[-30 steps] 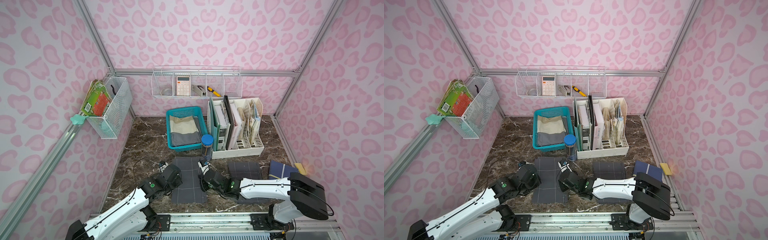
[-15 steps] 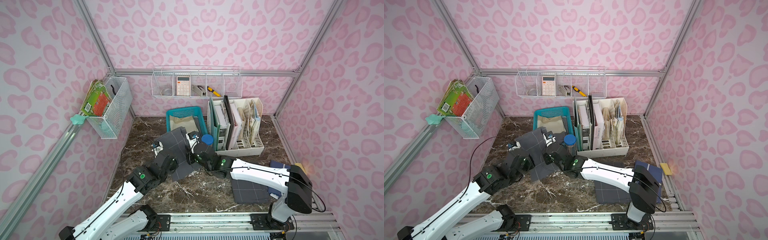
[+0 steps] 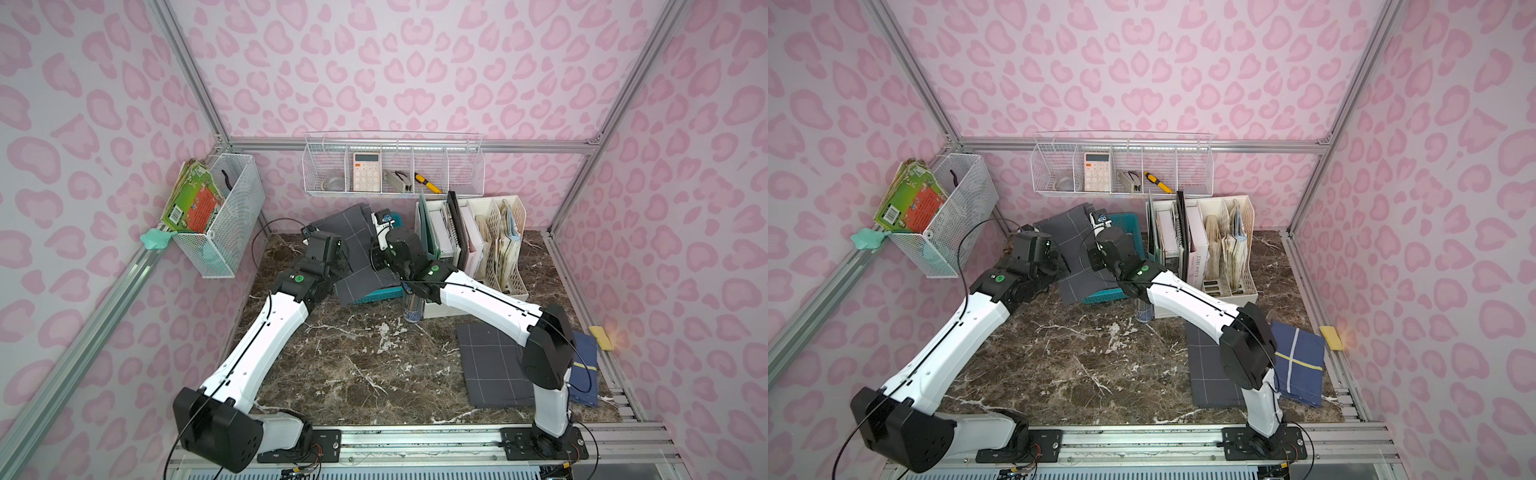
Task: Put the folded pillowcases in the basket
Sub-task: Place the pillowcase in the basket.
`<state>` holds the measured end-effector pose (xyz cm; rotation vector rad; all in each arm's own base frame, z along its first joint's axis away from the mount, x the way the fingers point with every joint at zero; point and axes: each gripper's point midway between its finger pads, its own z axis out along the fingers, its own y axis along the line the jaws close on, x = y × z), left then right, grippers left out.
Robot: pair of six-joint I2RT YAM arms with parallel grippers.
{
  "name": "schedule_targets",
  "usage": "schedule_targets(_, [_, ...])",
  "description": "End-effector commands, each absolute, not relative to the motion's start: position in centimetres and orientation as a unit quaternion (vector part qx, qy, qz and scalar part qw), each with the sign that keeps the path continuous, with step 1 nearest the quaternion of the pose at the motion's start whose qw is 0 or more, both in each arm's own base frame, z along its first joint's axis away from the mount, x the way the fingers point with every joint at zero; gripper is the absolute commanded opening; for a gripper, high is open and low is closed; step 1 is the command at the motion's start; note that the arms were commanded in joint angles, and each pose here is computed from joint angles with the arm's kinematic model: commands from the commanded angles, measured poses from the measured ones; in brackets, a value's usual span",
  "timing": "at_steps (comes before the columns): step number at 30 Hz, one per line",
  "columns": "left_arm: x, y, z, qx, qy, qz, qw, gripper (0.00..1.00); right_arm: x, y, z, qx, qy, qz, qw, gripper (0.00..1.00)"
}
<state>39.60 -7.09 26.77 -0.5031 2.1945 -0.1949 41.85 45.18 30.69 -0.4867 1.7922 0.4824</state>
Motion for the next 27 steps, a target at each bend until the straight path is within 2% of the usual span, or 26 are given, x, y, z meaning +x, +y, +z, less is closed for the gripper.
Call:
schedule_targets(1, [42.2, -7.4, 26.8, -0.194, 0.876, -0.105, 0.43, 0.0, 44.1, 45.7, 30.3, -0.213, 0.765, 0.196, 0.576, 0.0])
schedule_targets(14, [50.7, -7.4, 20.3, -0.214, 0.897, -0.114, 0.37, 0.0, 51.1, 46.1, 22.4, -0.202, 0.803, 0.177, 0.531, 0.0])
schedule_targets(23, [53.3, -7.6, 16.4, -0.212, 0.911, -0.104, 0.338, 0.0, 53.6, 46.1, 19.2, -0.198, 0.815, 0.173, 0.516, 0.0])
schedule_targets(27, [53.8, -7.5, 15.1, -0.215, 0.917, -0.093, 0.324, 0.04, 54.2, 46.4, 18.2, -0.2, 0.816, 0.173, 0.514, 0.0])
